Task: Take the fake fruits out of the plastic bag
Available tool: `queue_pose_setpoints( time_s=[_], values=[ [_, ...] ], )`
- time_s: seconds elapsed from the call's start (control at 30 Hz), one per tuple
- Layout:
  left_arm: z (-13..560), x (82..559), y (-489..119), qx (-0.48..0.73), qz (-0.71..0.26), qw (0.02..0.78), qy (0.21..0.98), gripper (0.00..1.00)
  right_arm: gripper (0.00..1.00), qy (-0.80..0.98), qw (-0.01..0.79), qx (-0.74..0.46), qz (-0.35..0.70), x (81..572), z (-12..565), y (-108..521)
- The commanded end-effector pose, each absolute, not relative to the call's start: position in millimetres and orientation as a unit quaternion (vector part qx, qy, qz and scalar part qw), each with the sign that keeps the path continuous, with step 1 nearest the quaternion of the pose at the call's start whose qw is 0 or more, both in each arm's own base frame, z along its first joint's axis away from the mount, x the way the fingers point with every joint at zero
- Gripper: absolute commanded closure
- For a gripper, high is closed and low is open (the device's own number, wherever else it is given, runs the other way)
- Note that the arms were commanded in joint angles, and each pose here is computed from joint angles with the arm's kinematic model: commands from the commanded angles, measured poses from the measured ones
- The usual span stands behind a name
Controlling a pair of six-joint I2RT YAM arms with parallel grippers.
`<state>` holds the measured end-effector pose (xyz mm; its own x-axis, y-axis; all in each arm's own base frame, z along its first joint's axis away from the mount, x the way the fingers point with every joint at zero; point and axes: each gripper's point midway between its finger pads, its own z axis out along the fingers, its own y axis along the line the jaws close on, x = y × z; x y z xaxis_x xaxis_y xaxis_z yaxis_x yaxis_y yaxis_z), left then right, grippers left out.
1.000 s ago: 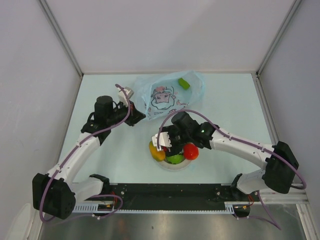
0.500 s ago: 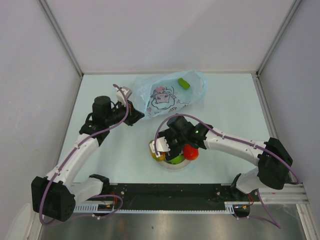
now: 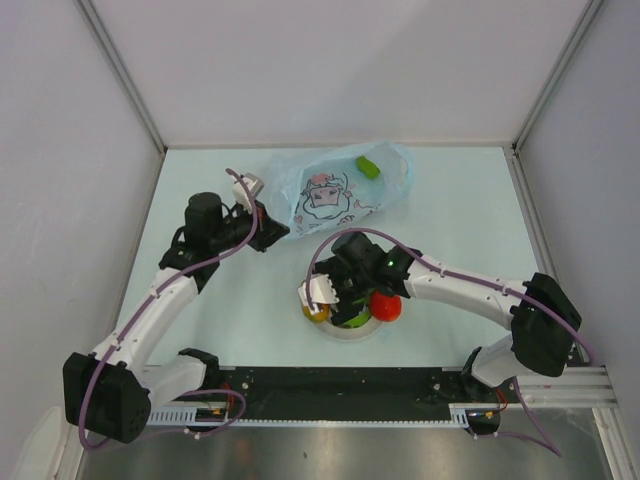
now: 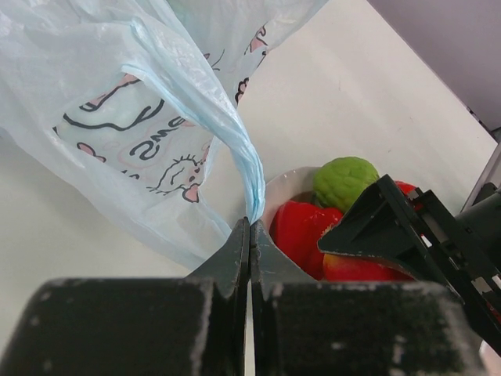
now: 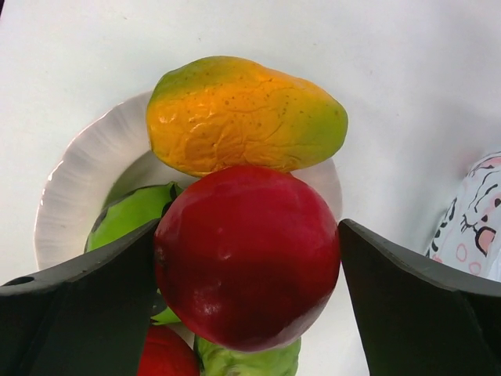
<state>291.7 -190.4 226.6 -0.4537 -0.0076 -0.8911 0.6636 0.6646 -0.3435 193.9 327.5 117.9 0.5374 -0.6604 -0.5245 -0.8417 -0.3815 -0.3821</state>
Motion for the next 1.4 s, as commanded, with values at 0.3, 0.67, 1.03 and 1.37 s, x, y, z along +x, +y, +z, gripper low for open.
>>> queue_pose_setpoints(
  time_s=[0.3, 0.67, 1.03, 1.37],
  values=[
    [239.1, 290.7, -192.2, 0.214, -0.366, 0.495, 0.758, 1.0, 0.05, 0.467, 0.314, -0.813, 0.15, 199.3, 122.3, 333.8],
    [239.9, 291.7, -192.0, 0.215, -0.364, 0.496, 0.759, 1.0, 0.08, 0.474, 0.316, -0.807, 0.155, 201.9, 126.9, 332.9],
    [241.8, 292.6, -193.4, 0.214, -0.368, 0.495, 0.757, 1.0, 0.07, 0.485, 0.312, -0.801, 0.158, 199.6, 129.4, 329.0],
    [245.3, 290.4, -192.5, 0.215, -0.367, 0.499, 0.755, 1.0, 0.17, 0.478, 0.322, -0.801, 0.159, 197.1, 137.2, 330.0]
  ],
)
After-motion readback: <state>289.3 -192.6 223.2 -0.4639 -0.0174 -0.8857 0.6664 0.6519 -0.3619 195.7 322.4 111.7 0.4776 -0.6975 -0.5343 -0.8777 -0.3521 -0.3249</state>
